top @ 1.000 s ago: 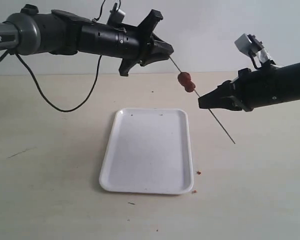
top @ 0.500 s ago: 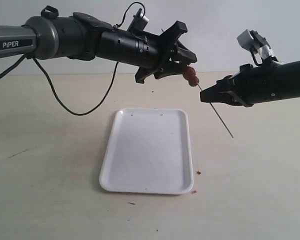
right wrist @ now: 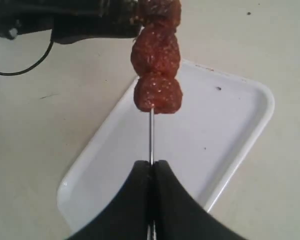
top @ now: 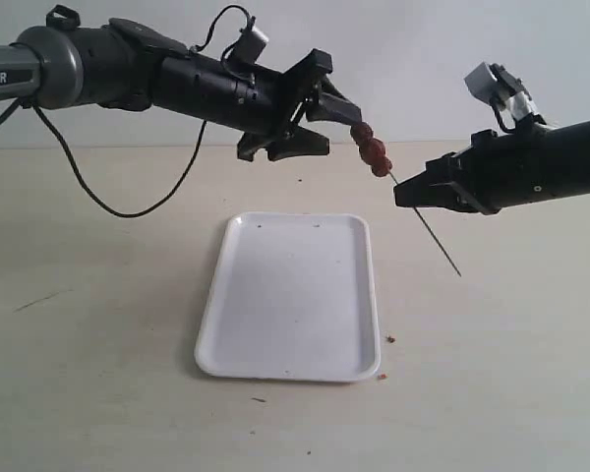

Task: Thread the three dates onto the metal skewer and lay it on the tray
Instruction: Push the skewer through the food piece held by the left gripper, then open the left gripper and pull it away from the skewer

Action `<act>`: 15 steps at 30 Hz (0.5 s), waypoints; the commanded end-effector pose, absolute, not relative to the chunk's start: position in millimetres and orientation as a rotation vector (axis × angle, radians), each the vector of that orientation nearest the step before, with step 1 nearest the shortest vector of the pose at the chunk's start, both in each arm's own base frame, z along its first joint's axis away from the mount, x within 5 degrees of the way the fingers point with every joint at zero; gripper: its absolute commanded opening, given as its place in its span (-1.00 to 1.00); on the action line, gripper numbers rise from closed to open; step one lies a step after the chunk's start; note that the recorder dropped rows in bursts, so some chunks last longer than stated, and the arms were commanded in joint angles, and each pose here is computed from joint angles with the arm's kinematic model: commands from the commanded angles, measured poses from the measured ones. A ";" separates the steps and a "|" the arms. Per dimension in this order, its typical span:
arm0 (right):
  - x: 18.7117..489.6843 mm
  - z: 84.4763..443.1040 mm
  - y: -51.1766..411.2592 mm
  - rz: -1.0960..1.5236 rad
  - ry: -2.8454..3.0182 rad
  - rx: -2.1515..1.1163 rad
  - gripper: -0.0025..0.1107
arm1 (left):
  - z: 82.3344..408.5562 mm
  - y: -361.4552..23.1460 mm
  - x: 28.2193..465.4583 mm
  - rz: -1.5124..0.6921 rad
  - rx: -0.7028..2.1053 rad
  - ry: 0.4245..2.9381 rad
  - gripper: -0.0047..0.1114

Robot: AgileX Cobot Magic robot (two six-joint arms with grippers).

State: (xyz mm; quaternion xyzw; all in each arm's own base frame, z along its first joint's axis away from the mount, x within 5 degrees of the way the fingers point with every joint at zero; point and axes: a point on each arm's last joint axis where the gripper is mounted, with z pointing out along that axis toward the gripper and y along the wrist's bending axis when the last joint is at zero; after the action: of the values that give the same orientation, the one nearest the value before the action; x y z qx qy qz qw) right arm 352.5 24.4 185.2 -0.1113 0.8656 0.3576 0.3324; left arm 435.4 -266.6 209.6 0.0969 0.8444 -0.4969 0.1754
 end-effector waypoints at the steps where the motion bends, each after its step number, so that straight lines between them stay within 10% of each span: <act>1: 346.8 179.7 52.3 0.984 2.369 -0.245 -0.96 | 202.3 -244.6 432.7 -1.147 0.586 2.486 -0.90; 15: 340.5 167.2 95.1 0.961 2.523 0.054 -0.96 | 270.6 -184.3 386.8 -0.689 0.571 2.265 -0.92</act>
State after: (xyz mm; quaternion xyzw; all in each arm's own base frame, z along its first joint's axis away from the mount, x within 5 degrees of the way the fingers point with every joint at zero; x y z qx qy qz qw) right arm 342.5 92.5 169.1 -0.0075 0.9099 0.3444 0.2311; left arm 404.2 -199.6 261.0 0.2291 0.8781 -0.3031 0.2909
